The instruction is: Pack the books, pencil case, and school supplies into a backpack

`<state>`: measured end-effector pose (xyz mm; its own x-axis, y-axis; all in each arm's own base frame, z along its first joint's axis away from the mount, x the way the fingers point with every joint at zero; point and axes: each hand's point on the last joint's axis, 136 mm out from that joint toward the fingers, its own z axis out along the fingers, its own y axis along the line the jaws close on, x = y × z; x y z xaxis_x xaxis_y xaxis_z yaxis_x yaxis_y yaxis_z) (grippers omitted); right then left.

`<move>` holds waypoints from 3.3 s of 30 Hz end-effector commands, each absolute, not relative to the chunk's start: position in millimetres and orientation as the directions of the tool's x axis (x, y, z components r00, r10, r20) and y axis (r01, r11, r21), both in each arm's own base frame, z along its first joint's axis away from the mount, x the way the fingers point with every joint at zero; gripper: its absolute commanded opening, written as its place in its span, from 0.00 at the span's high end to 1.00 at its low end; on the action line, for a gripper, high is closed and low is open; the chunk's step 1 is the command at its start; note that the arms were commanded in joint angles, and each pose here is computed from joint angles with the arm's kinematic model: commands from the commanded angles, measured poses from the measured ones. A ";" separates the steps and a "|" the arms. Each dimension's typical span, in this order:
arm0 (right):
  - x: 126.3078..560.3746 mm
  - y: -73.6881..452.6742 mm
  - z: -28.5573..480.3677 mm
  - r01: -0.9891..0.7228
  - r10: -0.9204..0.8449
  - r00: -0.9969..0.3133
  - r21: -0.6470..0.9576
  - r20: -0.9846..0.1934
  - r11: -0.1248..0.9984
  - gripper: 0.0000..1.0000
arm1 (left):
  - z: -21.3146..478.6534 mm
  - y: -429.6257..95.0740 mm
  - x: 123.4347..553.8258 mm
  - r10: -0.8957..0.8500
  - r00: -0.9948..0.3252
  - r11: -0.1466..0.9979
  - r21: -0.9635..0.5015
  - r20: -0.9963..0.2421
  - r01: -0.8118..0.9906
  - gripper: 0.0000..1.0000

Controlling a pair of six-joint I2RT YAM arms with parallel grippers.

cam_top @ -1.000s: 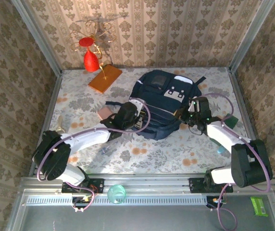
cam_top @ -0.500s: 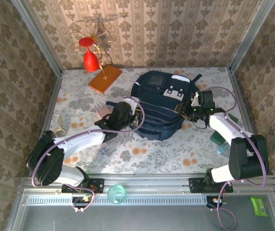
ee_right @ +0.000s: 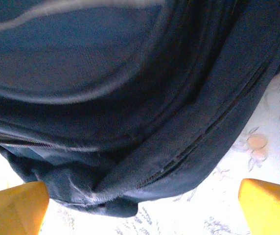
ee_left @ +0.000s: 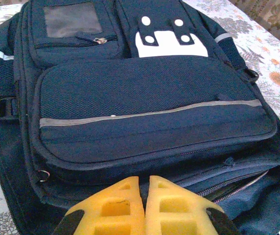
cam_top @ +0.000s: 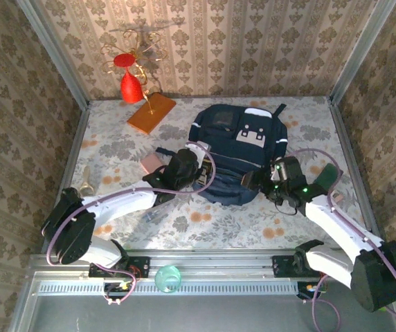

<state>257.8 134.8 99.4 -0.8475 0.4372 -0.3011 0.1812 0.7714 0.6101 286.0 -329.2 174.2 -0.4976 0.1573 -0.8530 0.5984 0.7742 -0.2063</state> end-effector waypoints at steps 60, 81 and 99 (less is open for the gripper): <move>283.8 235.0 175.7 -0.616 -0.352 -0.451 0.001 -0.820 0.787 0.40 | 203.3 -307.0 293.9 0.054 -0.466 0.766 -0.263 -0.883 0.586 1.00; 324.5 240.5 132.3 -0.453 -0.476 -0.472 -0.259 -0.742 0.853 0.83 | 209.9 -297.0 293.1 0.054 -0.462 0.781 -0.251 -0.885 0.572 1.00; 291.1 202.2 157.4 -0.435 -0.264 -0.493 -0.028 -0.829 0.900 1.00 | 201.6 -243.6 361.7 -0.017 -0.458 0.865 -0.243 -0.889 0.439 1.00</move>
